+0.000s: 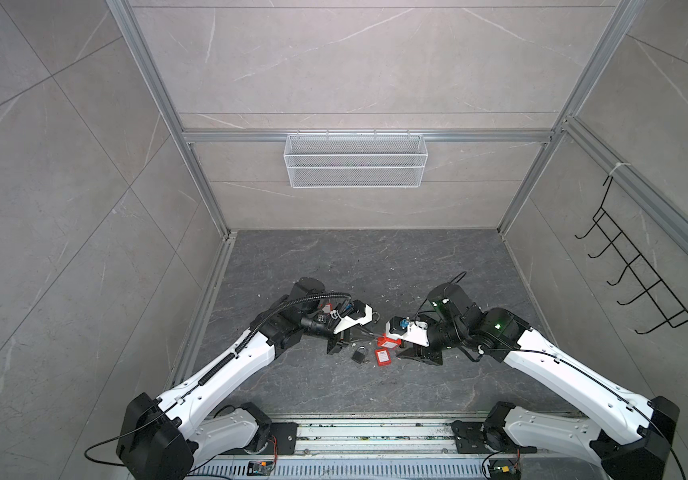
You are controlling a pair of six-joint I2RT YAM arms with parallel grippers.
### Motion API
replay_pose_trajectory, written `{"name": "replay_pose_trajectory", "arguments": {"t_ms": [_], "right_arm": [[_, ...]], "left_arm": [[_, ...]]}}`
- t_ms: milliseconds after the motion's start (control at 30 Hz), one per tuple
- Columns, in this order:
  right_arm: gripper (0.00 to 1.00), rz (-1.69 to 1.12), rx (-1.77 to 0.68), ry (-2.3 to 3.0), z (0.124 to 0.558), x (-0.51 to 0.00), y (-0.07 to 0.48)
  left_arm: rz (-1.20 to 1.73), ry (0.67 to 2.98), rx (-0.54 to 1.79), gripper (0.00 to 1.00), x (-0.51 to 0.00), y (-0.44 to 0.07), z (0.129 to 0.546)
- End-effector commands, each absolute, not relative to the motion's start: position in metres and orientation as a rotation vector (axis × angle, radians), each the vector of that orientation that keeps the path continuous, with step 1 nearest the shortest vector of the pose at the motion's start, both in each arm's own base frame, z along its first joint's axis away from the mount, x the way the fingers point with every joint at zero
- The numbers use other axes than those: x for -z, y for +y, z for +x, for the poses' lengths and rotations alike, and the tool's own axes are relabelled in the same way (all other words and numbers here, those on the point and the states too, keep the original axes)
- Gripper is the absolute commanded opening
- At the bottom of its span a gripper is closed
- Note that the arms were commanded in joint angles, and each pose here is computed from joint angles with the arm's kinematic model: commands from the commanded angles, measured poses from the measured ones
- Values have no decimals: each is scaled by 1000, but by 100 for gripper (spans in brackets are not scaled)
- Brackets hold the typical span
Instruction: Lock with the key
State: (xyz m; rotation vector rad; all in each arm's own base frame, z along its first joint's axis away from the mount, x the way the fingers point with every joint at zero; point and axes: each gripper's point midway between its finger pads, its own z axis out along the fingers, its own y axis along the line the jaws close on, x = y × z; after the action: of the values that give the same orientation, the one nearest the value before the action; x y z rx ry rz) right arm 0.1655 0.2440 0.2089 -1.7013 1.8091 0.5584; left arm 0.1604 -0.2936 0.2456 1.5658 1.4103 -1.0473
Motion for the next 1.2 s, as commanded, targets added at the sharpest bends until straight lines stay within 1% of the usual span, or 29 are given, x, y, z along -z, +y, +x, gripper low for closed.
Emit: {"name": "replay_pose_trajectory", "arguments": {"t_ms": [0, 100, 200, 367, 667, 1000, 1100, 1167], "right_arm": [[47, -1701, -529, 1858, 160, -215, 227], [47, -1682, -531, 1894, 161, -217, 219], [45, -1678, -587, 1930, 159, -220, 218], [40, -1710, -693, 1962, 155, -220, 228], [33, -1739, -781, 1974, 154, -217, 238], [17, -1682, -719, 1886, 166, -214, 242], [18, -1647, -663, 1863, 173, -212, 240], [27, -1627, -648, 1838, 174, -215, 240]], "left_arm": [[1548, 1308, 1069, 0, -275, -294, 156], [1554, 1301, 1086, 0, -275, -294, 154], [1560, 1300, 1108, 0, -273, -294, 151], [1565, 1289, 1124, 0, -272, -295, 148], [1568, 1284, 1141, 0, -270, -296, 144], [1548, 1281, 1159, 0, -271, -300, 143], [1540, 1286, 1163, 0, -271, -300, 144], [1538, 1286, 1159, 0, -270, -300, 145]]}}
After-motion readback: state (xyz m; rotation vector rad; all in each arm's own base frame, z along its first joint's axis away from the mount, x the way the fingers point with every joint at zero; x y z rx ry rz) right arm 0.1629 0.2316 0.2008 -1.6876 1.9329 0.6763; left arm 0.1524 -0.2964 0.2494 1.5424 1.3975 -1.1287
